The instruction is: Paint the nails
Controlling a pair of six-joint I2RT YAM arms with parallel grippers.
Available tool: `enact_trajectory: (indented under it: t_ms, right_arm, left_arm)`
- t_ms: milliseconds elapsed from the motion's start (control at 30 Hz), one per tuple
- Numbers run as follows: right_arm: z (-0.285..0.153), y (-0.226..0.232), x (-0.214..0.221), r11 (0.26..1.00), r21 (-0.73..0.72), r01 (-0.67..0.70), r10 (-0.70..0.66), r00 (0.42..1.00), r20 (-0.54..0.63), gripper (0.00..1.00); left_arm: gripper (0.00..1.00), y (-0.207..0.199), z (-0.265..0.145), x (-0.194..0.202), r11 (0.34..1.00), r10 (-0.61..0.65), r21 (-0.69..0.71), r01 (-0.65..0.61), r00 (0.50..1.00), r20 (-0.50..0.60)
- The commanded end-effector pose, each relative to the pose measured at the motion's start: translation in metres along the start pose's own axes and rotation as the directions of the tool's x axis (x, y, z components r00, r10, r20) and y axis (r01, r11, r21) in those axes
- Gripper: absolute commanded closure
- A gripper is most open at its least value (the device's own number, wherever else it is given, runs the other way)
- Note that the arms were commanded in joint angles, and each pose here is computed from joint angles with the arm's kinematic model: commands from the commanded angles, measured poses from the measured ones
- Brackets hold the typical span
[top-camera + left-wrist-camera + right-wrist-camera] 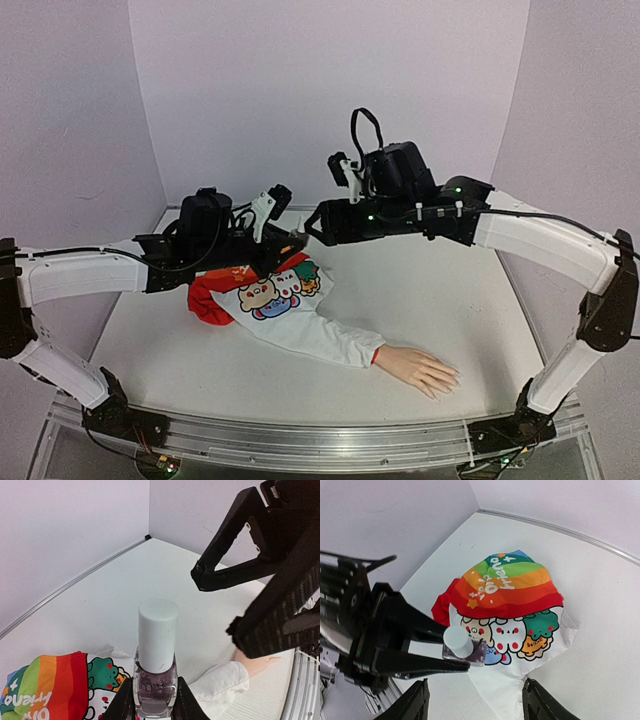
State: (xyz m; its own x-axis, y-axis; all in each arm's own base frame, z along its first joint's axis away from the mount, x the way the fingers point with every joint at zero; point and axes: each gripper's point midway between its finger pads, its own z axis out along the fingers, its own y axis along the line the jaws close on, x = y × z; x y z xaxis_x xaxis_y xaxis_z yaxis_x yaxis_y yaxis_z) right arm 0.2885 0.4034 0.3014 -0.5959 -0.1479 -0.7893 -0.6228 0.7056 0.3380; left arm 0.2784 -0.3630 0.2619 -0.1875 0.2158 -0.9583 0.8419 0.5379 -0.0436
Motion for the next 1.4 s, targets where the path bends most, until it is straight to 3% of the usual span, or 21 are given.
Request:
enact_trajectory:
  t_ms: [0, 400, 600, 733, 800, 867, 933, 1033, 1167, 1200, 1300, 1367]
  right_arm:
    - [0.009, 0.001, -0.031, 0.989, 0.063, -0.132, 0.125, 0.987, 0.104, 0.41]
    - [0.032, 0.005, -0.035, 0.989, 0.090, -0.121, 0.114, 0.990, 0.083, 0.68]
    - [0.036, 0.006, -0.031, 0.991, 0.083, -0.102, 0.097, 0.993, 0.065, 0.70]
    - [0.034, 0.010, -0.030, 0.996, 0.059, -0.064, 0.061, 0.997, 0.050, 0.78]
    - [0.031, 0.014, -0.028, 0.999, 0.033, -0.032, 0.031, 0.999, 0.038, 0.82]
    - [0.027, 0.026, -0.024, 0.999, -0.036, 0.032, -0.031, 0.999, 0.013, 0.94]
    - [0.021, 0.037, -0.017, 0.988, -0.103, 0.111, -0.113, 0.994, -0.006, 1.00]
    - [-0.002, 0.069, 0.007, 0.899, -0.339, 0.278, -0.304, 0.952, -0.023, 1.00]
    - [-0.075, 0.123, 0.054, 0.531, -0.746, 0.402, -0.494, 0.862, 0.112, 1.00]
    - [-0.085, 0.127, 0.059, 0.486, -0.783, 0.387, -0.493, 0.862, 0.120, 1.00]
    - [-0.095, 0.131, 0.065, 0.447, -0.827, 0.342, -0.478, 0.872, 0.103, 1.00]
    - [-0.089, 0.126, 0.064, 0.487, -0.802, 0.345, -0.476, 0.875, 0.088, 1.00]
  left_arm:
    - [1.00, 0.016, 0.000, -0.043, 0.995, 0.032, -0.102, -0.019, 0.992, 0.126]
    - [1.00, 0.011, 0.006, -0.042, 0.997, 0.010, -0.079, 0.000, 0.992, 0.126]
    - [1.00, 0.007, 0.005, -0.046, 0.998, 0.008, -0.060, 0.000, 0.991, 0.133]
    - [1.00, 0.003, 0.002, -0.047, 0.999, 0.008, -0.039, -0.003, 0.991, 0.134]
    - [1.00, -0.003, 0.000, -0.047, 1.000, 0.008, -0.008, -0.007, 0.991, 0.136]
    - [1.00, -0.017, -0.005, -0.048, 0.998, 0.008, 0.067, -0.018, 0.991, 0.135]
    - [1.00, -0.035, -0.014, -0.051, 0.985, 0.012, 0.166, -0.036, 0.989, 0.145]
    - [1.00, -0.075, -0.041, -0.055, 0.917, 0.027, 0.388, -0.092, 0.985, 0.170]
    - [1.00, -0.132, -0.092, -0.056, 0.686, 0.010, 0.715, -0.135, 0.984, 0.176]
    - [1.00, -0.138, -0.098, -0.057, 0.635, -0.007, 0.765, -0.110, 0.989, 0.148]
    - [1.00, -0.147, -0.104, -0.059, 0.550, -0.029, 0.833, -0.052, 0.996, 0.081]
    - [1.00, -0.141, -0.095, -0.058, 0.598, -0.029, 0.800, -0.048, 0.996, 0.082]
